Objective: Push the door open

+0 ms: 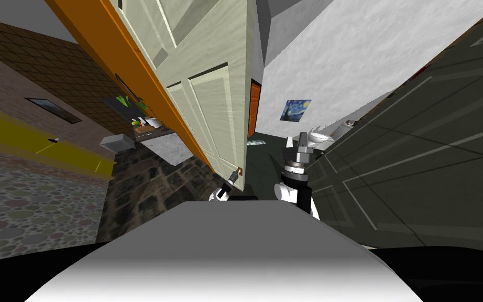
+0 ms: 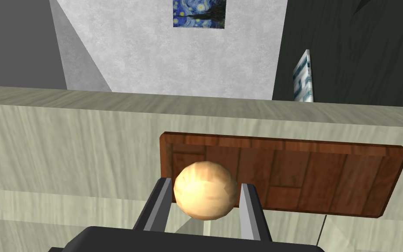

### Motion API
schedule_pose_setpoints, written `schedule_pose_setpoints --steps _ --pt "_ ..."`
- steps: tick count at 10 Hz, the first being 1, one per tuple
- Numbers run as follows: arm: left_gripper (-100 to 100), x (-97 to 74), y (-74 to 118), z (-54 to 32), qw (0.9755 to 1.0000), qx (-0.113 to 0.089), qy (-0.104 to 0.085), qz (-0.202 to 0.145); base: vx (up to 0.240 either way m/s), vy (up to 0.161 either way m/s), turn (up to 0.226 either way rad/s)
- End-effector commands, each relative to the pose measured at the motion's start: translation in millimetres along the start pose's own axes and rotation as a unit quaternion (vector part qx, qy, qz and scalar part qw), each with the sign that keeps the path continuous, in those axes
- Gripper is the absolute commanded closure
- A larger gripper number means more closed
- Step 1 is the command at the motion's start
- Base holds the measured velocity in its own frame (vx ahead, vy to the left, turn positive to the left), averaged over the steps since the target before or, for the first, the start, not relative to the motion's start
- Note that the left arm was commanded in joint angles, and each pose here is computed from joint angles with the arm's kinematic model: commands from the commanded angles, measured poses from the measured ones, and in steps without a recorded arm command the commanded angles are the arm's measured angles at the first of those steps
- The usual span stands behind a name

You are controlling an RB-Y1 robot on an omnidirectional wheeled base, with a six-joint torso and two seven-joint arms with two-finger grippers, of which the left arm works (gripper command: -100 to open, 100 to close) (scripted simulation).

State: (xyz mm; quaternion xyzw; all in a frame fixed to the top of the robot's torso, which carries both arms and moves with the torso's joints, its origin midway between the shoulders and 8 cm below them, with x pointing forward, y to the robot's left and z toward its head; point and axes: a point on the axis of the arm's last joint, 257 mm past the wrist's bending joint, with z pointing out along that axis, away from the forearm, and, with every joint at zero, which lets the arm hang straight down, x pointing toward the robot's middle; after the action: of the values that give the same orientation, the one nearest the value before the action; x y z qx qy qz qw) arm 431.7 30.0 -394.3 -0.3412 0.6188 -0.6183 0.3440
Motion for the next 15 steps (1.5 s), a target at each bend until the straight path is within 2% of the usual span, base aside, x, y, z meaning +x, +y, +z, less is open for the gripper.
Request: schedule_pose_setpoints --steps 1,4,5,8,9,10,11,15 --pt "100 -13.8 0.6 -2.3 0.9999 -0.001 -0.014 0.003 0.09 -0.075 -0.044" --pt "100 -34.2 1.0 -6.0 0.9994 -0.002 -0.035 0.006 0.138 -0.152 -0.012" --pt "100 -46.5 1.0 -8.5 0.9988 -0.003 -0.049 0.007 0.157 -0.144 -0.041" --pt "100 -46.5 1.0 -8.5 0.9988 -0.003 -0.049 0.007 0.059 -0.047 -0.008" --pt "100 -60.2 0.9 -11.5 0.9979 -0.003 -0.064 0.009 0.045 -0.058 -0.034" --pt "100 -67.1 0.9 -13.2 0.9974 -0.004 -0.072 0.01 0.093 -0.117 -0.021" --pt "100 -67.1 0.9 -13.2 0.9974 -0.004 -0.072 0.01 0.062 -0.082 0.021" --pt "100 -96.7 0.2 -21.0 0.9943 -0.004 -0.106 0.012 0.087 -0.078 -0.021"
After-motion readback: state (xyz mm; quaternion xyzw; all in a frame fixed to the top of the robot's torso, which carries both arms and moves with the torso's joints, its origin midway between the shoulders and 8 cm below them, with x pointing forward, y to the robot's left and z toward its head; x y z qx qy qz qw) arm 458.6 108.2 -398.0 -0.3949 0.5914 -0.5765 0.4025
